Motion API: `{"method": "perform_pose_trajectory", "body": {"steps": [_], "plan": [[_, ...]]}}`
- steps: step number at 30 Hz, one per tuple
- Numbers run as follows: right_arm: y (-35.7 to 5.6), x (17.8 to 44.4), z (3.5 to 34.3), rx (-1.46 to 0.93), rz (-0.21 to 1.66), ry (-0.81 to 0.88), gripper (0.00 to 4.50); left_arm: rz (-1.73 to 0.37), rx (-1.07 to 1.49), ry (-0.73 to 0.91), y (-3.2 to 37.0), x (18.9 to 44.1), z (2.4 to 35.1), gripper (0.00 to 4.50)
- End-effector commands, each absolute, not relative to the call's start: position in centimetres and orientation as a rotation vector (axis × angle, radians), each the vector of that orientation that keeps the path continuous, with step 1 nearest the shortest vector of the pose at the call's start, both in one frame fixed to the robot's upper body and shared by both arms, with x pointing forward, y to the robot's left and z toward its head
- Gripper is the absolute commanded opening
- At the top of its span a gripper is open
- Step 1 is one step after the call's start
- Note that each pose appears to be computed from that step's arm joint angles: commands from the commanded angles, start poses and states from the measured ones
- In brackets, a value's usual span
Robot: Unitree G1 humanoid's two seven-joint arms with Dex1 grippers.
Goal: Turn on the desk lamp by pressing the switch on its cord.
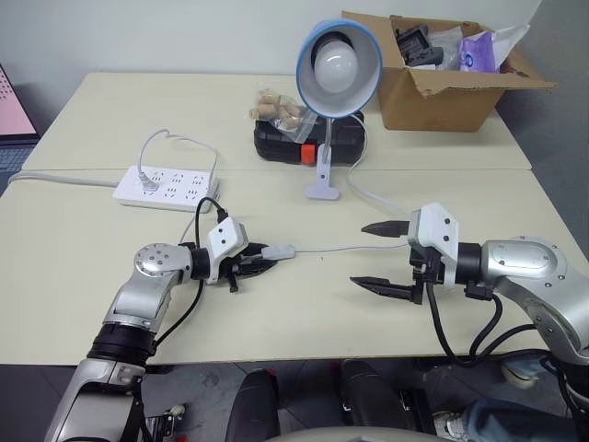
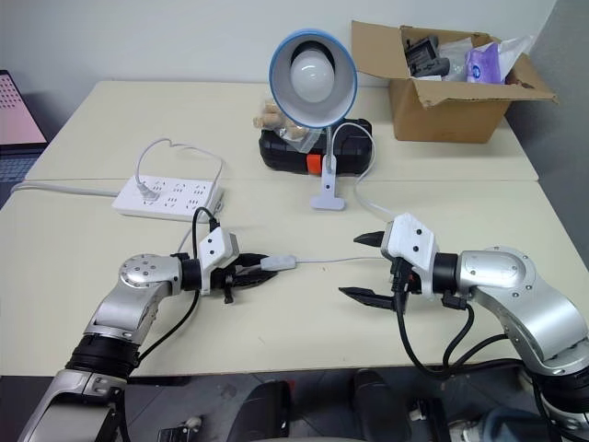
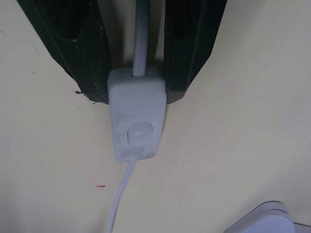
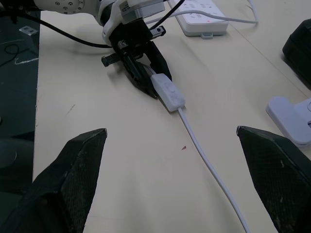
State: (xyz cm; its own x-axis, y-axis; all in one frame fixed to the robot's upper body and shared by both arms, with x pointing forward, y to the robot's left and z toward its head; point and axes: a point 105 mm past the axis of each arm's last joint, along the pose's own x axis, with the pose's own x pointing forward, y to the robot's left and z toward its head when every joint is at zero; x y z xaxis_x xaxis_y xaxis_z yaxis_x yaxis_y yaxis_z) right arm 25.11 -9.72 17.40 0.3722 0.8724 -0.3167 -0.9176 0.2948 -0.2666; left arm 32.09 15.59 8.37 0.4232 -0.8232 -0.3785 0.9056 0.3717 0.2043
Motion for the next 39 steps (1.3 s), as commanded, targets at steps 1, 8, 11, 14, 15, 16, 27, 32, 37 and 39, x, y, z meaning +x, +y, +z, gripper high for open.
{"method": "perform_pose_trajectory", "body": {"steps": [1, 8, 11, 14, 15, 16, 27, 32, 37, 39], "plan": [[-9.6, 24.7, 18.0, -0.429, 1.193, 0.090, 4.50, -1.105, 0.410, 0.100, 14.3, 32.5, 10.7, 1.14], [-9.1, 23.5, 16.8, -0.286, 1.179, 0.135, 4.50, -1.129, 0.362, 0.016, 11.7, 31.9, 12.8, 1.14], [-8.5, 24.1, 16.8, -0.406, 1.132, 0.047, 4.50, -1.133, 0.375, 0.010, 10.9, 32.0, 13.4, 1.14], [-8.1, 24.5, 16.6, -0.465, 1.114, 0.006, 4.50, -1.132, 0.384, 0.011, 10.7, 32.1, 13.7, 1.14], [-8.0, 24.6, 16.5, -0.466, 1.103, 0.000, 4.50, -1.125, 0.388, -0.001, 10.4, 32.3, 14.2, 1.14], [-7.8, 24.8, 16.3, -0.421, 1.085, 0.009, 4.50, -1.111, 0.387, -0.016, 10.2, 32.6, 14.7, 1.14], [-5.2, 24.5, 15.1, 0.456, 0.997, 0.375, 4.50, -1.037, 0.336, -0.037, 9.5, 33.5, 15.5, 1.13], [-4.4, 28.0, 15.6, 0.743, 0.836, 0.404, 4.50, -1.018, 0.327, -0.036, 9.0, 33.6, 15.7, 1.13], [-3.4, 29.8, 17.0, 0.940, 0.796, 0.415, 4.50, -1.003, 0.333, -0.028, 9.0, 33.6, 15.8, 1.13], [-3.0, 30.3, 17.2, 0.997, 0.779, 0.431, 4.50, -0.998, 0.334, -0.028, 8.9, 33.5, 15.9, 1.13]]}}
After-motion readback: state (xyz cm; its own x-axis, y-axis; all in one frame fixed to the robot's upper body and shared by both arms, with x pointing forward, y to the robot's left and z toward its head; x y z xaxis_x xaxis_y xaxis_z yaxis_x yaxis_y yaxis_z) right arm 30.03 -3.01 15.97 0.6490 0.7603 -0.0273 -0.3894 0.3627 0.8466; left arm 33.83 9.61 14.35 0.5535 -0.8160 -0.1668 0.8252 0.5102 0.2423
